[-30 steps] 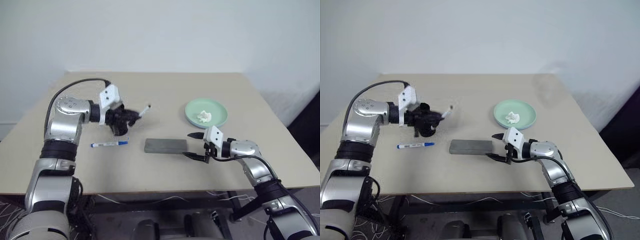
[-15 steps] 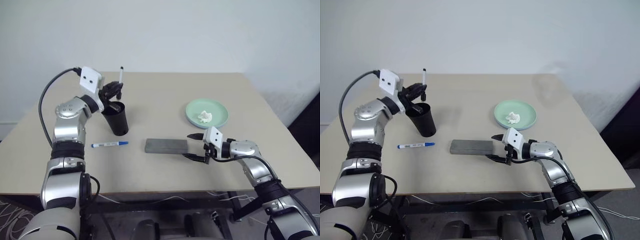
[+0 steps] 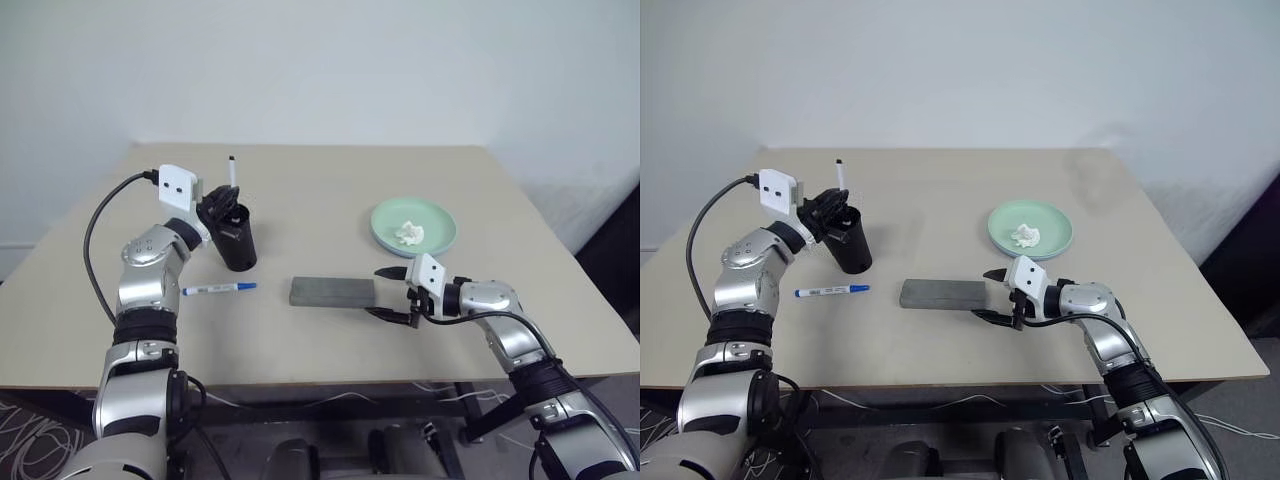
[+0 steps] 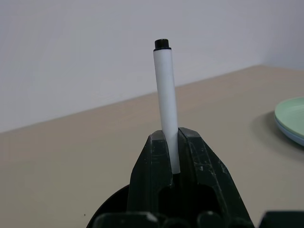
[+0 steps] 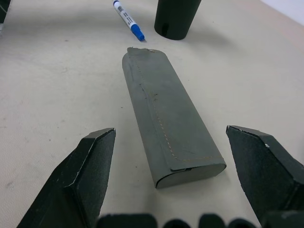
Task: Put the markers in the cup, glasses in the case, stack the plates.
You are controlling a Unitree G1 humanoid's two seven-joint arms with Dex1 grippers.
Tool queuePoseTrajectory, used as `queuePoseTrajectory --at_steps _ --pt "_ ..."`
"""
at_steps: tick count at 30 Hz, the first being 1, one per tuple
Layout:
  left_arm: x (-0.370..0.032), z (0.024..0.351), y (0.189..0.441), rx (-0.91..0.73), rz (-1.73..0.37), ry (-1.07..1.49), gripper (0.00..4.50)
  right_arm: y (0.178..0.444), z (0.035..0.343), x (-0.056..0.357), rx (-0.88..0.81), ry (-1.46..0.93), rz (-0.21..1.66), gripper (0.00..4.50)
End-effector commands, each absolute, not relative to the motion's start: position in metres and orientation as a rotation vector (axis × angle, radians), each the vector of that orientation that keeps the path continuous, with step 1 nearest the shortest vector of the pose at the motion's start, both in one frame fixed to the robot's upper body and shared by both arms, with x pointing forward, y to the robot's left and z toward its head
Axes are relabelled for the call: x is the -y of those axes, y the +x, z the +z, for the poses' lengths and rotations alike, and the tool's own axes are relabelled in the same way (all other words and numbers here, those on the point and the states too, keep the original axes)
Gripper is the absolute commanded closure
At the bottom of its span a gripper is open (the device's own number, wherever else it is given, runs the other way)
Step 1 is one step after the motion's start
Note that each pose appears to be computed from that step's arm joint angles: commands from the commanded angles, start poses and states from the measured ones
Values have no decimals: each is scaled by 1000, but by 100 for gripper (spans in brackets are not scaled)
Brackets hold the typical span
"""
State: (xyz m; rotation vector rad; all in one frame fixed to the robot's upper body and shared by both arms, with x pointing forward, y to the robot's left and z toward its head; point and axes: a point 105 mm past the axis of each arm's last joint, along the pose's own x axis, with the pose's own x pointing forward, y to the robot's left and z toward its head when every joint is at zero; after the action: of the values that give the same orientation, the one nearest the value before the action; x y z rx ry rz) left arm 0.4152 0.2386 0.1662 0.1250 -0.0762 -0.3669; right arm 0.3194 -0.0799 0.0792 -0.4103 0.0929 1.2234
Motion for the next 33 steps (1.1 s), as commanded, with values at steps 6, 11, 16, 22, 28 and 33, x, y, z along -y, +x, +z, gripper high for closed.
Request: queuePoseTrajectory --at_steps 6,11,16,22,28,33 --pt "-238 181 415 142 -358 130 447 324 96 78 -28 -431 1218 43" --pt "-237 179 416 137 -360 121 392 325 97 78 -25 -434 1216 43" --pt "-237 178 416 134 -360 129 237 325 97 78 -23 -436 1216 43" --pt "-236 179 416 134 -361 140 98 325 97 78 -22 -438 1219 43" --pt "-232 193 413 163 -422 140 98 325 97 77 -21 -439 1221 43" --pt "-204 218 387 147 -746 133 98 326 97 76 -20 -440 1225 43"
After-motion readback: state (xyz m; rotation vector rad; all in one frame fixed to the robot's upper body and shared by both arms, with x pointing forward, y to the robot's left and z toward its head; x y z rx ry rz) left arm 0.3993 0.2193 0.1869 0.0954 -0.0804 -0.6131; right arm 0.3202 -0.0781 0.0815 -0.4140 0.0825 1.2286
